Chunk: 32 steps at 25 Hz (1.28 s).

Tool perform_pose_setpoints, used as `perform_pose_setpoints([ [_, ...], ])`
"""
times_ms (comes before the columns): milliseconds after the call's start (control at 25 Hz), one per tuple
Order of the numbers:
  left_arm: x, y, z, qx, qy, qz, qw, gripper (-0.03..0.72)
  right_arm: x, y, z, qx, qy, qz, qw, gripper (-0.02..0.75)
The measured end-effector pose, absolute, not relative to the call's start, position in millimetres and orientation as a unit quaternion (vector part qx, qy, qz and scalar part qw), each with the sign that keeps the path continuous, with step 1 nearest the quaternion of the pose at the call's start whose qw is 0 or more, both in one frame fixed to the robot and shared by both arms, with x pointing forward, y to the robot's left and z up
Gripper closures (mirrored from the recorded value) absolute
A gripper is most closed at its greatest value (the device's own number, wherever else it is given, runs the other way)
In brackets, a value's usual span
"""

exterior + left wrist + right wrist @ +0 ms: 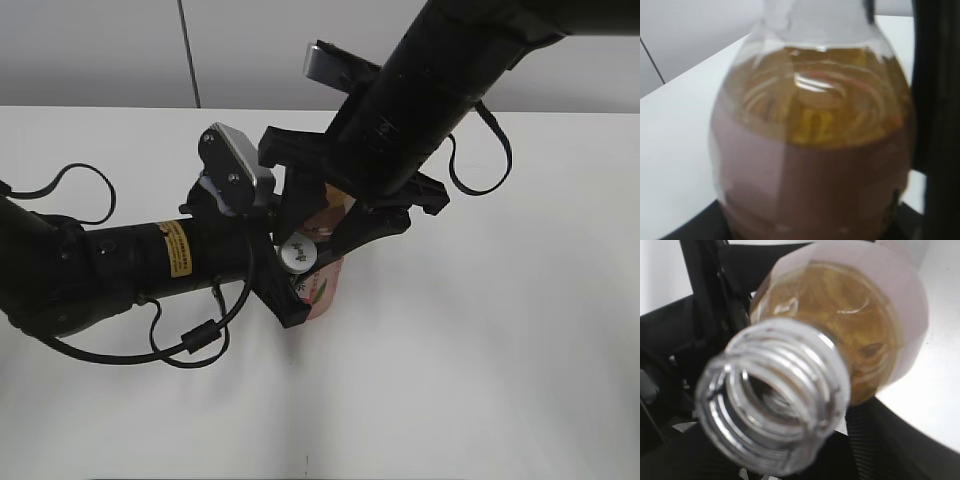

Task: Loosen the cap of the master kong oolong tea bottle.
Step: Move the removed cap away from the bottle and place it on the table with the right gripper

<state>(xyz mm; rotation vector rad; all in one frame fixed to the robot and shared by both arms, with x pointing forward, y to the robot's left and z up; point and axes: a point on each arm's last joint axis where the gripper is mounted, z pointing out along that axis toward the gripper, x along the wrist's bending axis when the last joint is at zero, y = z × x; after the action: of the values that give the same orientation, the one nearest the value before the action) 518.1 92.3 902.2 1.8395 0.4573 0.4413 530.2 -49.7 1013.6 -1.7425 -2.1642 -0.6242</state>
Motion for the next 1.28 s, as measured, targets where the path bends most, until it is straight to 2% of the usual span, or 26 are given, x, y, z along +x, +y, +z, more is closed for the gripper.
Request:
perform_pose_setpoints([
  [280, 518.2, 92.3, 902.3, 0.781, 0.195, 0.188, 0.563, 0.339, 529.2, -48.4, 1013.6, -0.604, -0.752, -0.217, 0.148, 0.332],
  [640, 518.2, 93.1, 901.6, 0.78, 0.199, 0.188, 0.563, 0.34, 527.1, -40.7, 1005.0, -0.604, -0.753, -0.209, 0.16, 0.344],
  [720, 518.2, 93.2, 901.6, 0.78, 0.199, 0.188, 0.563, 0.34, 527.0, -40.5, 1005.1, -0.604, -0.751, -0.21, 0.161, 0.373],
  [840, 518.4, 93.3, 901.7, 0.78, 0.199, 0.189, 0.563, 0.341, 526.3, -40.9, 1004.5, -0.597, -0.758, -0.206, 0.161, 0.463],
  [1080, 517.4, 92.4, 901.8, 0.782, 0.19, 0.19, 0.563, 0.342, 524.7, -44.0, 1004.5, -0.578, -0.778, -0.194, 0.15, 0.468],
  [1280, 517.3, 92.1, 902.0, 0.781, 0.191, 0.189, 0.564, 0.342, 516.1, -54.8, 1020.6, -0.554, -0.805, -0.174, 0.121, 0.468],
])
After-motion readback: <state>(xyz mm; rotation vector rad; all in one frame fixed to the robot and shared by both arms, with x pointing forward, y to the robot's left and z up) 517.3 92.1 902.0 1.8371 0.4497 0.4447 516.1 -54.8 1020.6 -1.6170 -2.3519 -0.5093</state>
